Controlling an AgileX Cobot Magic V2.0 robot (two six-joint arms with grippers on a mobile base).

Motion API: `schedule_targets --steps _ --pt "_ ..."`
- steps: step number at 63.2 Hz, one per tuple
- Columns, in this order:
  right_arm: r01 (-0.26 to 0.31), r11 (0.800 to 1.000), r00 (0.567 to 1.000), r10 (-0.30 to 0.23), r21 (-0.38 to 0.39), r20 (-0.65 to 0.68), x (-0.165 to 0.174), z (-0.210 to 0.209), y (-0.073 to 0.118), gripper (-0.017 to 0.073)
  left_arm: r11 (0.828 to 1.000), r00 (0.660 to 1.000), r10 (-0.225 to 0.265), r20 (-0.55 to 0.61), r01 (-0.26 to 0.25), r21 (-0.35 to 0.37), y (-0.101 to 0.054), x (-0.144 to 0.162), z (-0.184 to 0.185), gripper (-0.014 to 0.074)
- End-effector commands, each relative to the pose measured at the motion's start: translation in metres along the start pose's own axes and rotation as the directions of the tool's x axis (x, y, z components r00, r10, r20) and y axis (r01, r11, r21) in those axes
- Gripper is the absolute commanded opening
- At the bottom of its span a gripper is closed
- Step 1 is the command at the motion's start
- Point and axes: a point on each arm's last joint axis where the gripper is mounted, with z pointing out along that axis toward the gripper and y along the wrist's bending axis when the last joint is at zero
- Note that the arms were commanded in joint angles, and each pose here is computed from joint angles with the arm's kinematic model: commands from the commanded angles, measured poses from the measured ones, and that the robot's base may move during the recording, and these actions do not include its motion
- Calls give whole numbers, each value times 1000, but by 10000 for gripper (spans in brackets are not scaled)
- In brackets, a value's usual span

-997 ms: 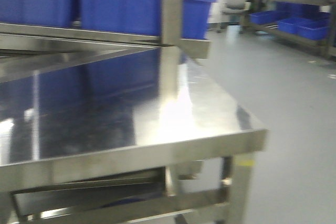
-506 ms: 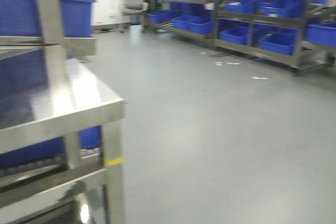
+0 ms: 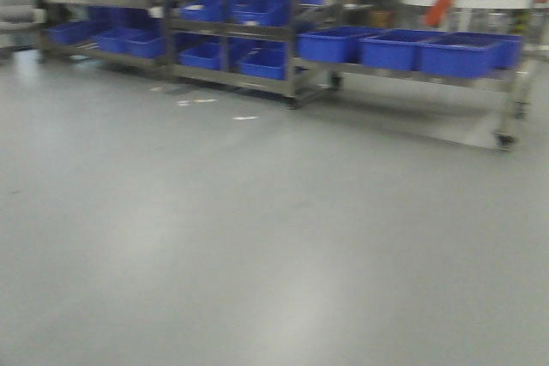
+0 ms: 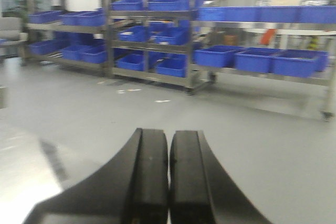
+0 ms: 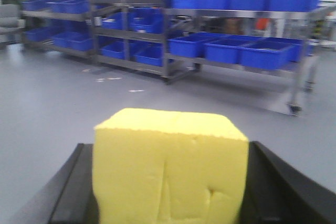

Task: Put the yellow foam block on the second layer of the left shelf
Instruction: 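Drive the base away from the table carrying the cube in the right gripper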

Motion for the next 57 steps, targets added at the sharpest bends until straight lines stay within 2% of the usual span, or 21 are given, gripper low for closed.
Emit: schedule_targets --steps 1,57 --pt "23 1000 993 -23 0 113 -18 0 1 478 1000 997 -9 70 9 5 0 1 -1 124" --pt "23 1000 993 -23 0 113 -18 0 1 478 1000 997 -9 70 9 5 0 1 -1 124"
